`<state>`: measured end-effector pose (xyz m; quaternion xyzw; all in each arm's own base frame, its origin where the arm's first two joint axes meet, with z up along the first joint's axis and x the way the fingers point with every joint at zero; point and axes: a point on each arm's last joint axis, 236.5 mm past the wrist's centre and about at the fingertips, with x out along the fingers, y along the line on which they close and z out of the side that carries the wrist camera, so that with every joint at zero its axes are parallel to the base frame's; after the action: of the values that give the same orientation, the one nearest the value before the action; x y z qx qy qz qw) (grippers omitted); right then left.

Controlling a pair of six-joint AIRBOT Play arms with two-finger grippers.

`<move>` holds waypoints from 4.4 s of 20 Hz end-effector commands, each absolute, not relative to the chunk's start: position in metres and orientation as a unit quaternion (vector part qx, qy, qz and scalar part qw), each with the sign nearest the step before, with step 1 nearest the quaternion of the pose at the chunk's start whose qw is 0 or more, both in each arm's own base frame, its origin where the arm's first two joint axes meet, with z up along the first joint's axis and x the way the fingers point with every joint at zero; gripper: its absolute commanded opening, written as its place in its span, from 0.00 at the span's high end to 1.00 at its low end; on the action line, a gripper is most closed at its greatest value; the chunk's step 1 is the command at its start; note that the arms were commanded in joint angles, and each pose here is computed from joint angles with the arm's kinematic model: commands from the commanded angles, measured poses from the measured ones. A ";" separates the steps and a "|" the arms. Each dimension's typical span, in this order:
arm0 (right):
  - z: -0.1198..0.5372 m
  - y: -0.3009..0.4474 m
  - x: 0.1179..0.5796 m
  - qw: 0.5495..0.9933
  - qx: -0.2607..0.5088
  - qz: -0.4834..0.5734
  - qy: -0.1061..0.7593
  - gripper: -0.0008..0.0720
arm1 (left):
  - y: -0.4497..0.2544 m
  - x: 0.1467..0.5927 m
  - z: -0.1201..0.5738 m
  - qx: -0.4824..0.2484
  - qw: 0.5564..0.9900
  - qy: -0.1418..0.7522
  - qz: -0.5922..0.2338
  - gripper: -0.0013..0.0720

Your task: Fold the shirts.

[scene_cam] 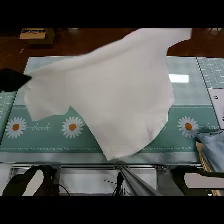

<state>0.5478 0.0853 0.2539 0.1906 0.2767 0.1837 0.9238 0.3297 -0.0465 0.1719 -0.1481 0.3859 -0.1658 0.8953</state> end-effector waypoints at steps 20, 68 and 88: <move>0.133 -0.135 0.379 0.808 0.137 -0.038 0.572 0.51 | -0.084 0.356 0.031 -0.171 0.822 0.504 -0.202 0.96; 0.466 0.064 0.289 0.941 0.261 0.215 0.004 0.96 | -0.060 0.283 0.503 -0.136 0.961 -0.069 -0.230 0.96; 0.202 -0.013 0.299 0.795 0.208 0.098 0.561 0.96 | -0.032 0.316 0.173 -0.215 0.901 0.356 -0.126 0.96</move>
<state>0.2860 -0.0154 0.2514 0.1983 0.4749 0.0751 0.8541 0.2884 -0.0169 0.2290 -0.1505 0.3262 -0.0816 0.9297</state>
